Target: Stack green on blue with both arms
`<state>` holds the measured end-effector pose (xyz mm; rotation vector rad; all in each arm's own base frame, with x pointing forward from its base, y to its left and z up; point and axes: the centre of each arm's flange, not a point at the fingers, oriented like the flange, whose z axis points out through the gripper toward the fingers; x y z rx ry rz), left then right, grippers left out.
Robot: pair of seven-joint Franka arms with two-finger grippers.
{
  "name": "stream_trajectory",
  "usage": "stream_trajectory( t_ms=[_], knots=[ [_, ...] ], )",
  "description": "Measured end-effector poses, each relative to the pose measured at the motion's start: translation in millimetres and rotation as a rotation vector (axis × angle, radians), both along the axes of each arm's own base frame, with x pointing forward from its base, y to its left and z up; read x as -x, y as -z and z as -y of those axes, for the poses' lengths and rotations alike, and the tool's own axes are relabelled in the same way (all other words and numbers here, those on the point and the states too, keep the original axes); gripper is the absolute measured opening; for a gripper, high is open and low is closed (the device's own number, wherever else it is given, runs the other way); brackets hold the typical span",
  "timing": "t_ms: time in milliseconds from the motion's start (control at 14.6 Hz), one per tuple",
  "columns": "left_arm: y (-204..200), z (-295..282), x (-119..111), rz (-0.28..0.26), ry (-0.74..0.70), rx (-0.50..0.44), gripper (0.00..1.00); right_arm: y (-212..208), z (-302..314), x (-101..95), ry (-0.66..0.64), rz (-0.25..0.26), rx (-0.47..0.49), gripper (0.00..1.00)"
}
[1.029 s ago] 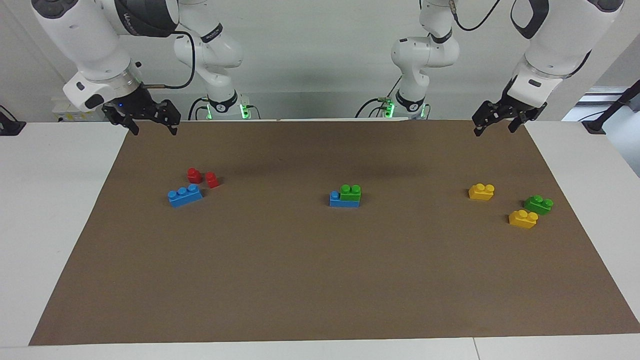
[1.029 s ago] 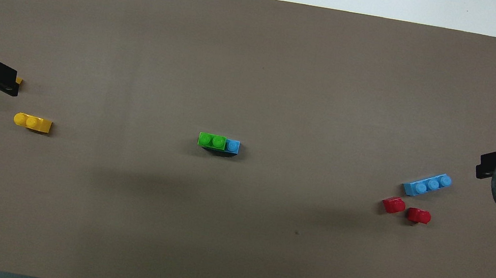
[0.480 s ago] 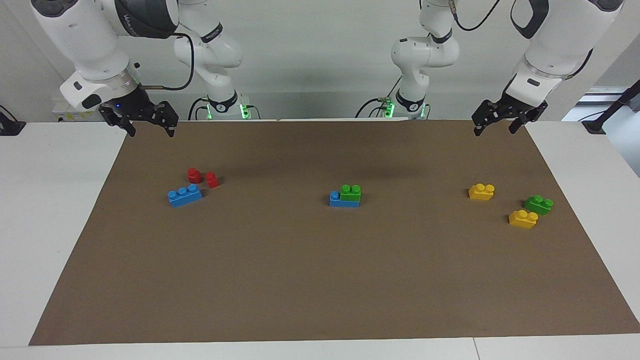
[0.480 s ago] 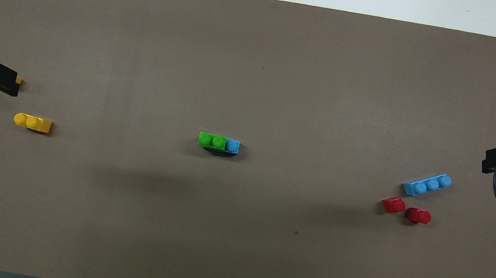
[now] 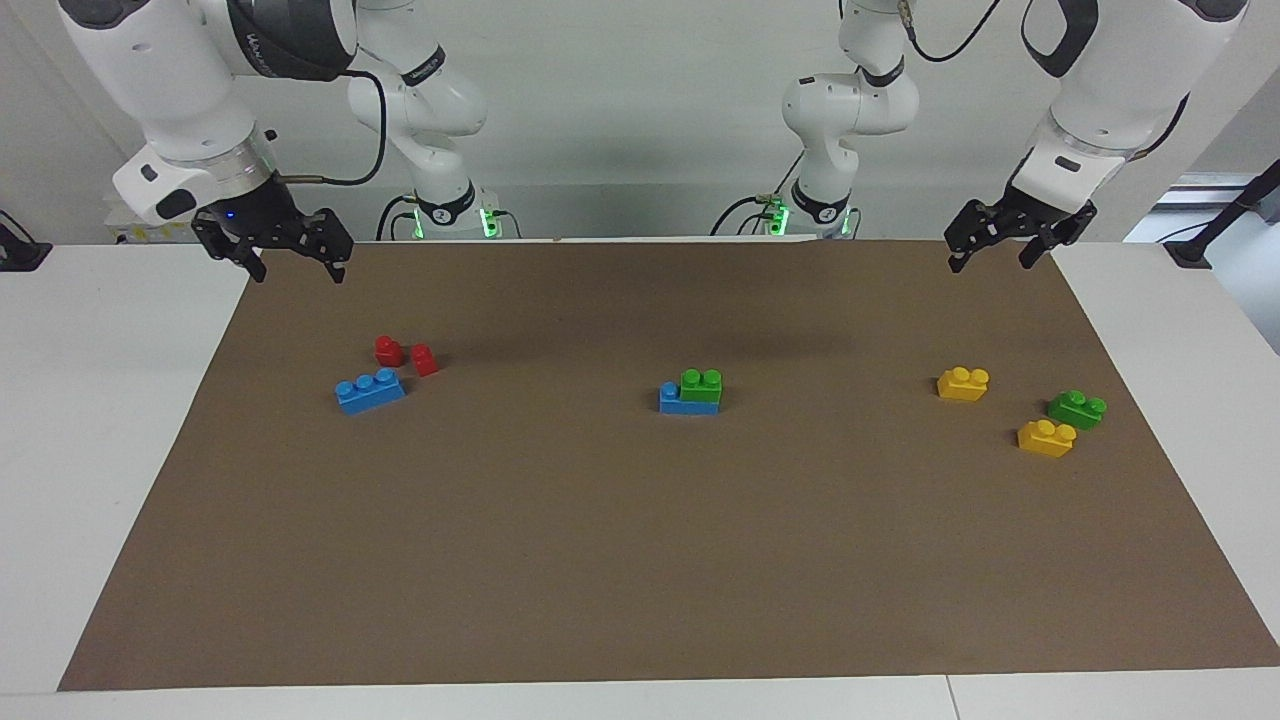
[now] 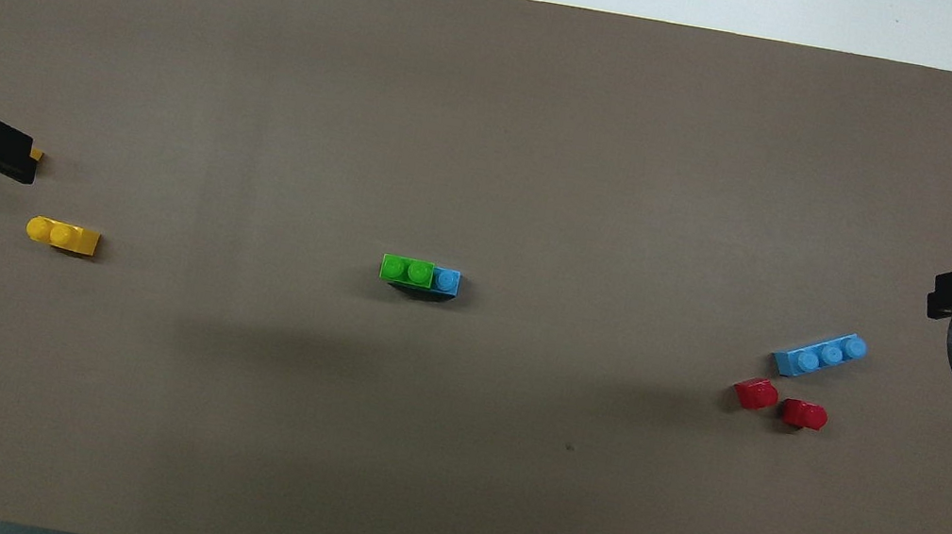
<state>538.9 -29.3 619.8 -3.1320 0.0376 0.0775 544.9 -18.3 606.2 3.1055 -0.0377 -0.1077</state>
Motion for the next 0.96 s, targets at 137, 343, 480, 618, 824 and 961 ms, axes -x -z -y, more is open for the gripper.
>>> stream_trajectory(
  t_ms=[137, 343, 480, 618, 824, 961],
  knots=[
    [0.0, 0.0, -0.1, 0.0, 0.0, 0.0, 1.0, 0.1, -1.0, -0.1, -0.002, 0.0, 0.0, 1.0],
    [-0.1, 0.0, -0.1, 0.001, 0.0, 0.0, 1.0, 0.1, -2.1, -0.1, 0.014, 0.001, -0.007, 1.0],
    [-0.1, 0.0, -0.2, 0.001, 0.0, 0.0, 1.0, 0.3, -2.1, -0.2, 0.017, 0.0, -0.007, 1.0],
    [-0.1, 0.0, -0.2, 0.001, 0.0, 0.0, 1.0, 0.5, -2.1, -0.3, 0.018, 0.0, -0.007, 1.0],
    [-0.1, 0.0, -0.2, 0.002, 0.001, 0.0, 1.0, 0.6, -2.1, -0.3, 0.019, -0.001, -0.007, 1.0],
    [-0.1, 0.0, -0.3, 0.002, 0.001, 0.0, 1.0, 0.6, -2.1, -0.3, 0.019, -0.001, -0.007, 1.0]
  ],
)
